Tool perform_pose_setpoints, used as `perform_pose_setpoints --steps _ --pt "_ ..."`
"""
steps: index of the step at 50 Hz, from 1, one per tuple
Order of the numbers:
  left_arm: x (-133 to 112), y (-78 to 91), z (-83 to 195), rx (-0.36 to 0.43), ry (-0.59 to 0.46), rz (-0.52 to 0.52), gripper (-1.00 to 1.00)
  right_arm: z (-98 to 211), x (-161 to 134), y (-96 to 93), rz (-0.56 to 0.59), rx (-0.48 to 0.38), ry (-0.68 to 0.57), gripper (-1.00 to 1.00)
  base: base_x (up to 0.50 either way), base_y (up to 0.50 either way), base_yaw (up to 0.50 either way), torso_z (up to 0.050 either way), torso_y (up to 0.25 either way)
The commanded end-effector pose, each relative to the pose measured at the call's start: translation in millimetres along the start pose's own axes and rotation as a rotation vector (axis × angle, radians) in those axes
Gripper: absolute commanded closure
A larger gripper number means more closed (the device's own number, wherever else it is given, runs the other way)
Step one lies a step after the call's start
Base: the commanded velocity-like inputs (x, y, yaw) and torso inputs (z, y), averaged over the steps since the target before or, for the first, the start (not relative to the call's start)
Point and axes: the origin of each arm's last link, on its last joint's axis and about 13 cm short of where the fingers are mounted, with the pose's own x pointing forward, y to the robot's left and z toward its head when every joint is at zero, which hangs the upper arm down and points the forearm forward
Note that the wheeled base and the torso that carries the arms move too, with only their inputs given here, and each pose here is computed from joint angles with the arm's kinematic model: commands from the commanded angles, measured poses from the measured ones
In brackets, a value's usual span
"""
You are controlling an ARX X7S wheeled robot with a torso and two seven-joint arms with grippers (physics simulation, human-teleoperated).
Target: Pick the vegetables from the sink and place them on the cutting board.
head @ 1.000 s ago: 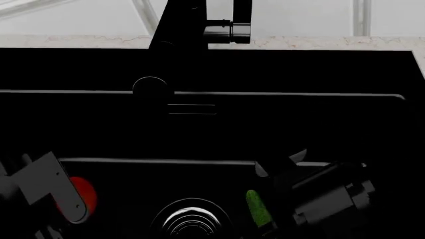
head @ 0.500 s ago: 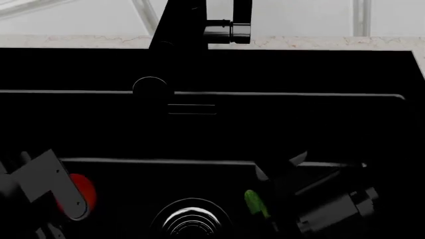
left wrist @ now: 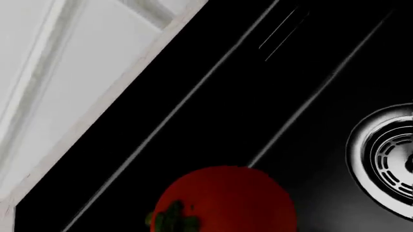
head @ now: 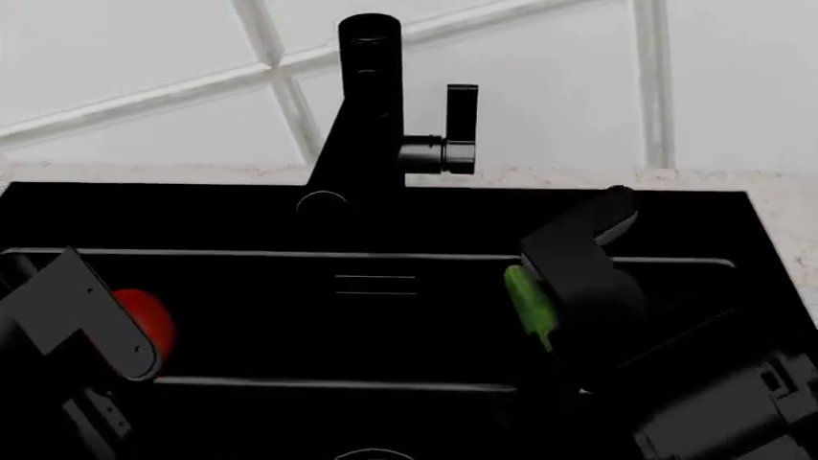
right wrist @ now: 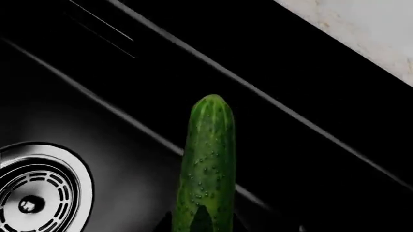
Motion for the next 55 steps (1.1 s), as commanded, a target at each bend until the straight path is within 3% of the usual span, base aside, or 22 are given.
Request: perform_pose_setpoints --steps 1,12,42,51,53,54,55 --pt "1 11.3 9 -0.054 -0.06 0.092 1.0 16 -25 -7.2 -0.083 -0.034 -0.162 1.0 0.02 0.0 0.0 0.0 0.25" --pt "1 14.5 12 -0.079 -0.08 0.128 1.0 19 -33 -11.6 -0.121 -0.051 -0.222 1.0 0.02 0.0 0.0 0.0 0.25" --pt "-4 23.2 25 -0.075 -0.163 0.167 1.0 22 -50 -12.3 -0.134 -0.045 -0.237 1.0 -0.5 0.0 0.0 0.0 0.225" --pt "-6 21.9 32 0.007 -0.173 0.222 1.0 27 -52 -12.3 -0.133 -0.059 -0.255 1.0 -0.5 0.0 0.0 0.0 0.0" --pt "-5 19.2 32 0.101 -0.162 0.239 1.0 28 -52 -13.0 -0.145 -0.067 -0.273 1.0 -0.5 0.0 0.0 0.0 0.0" --pt "-4 19.7 33 0.041 -0.178 0.226 1.0 28 -53 -13.6 -0.145 -0.06 -0.282 1.0 -0.5 0.0 0.0 0.0 0.0" --pt "-3 19.7 33 0.056 -0.176 0.225 1.0 29 -54 -13.7 -0.143 -0.057 -0.292 1.0 -0.5 0.0 0.0 0.0 0.0"
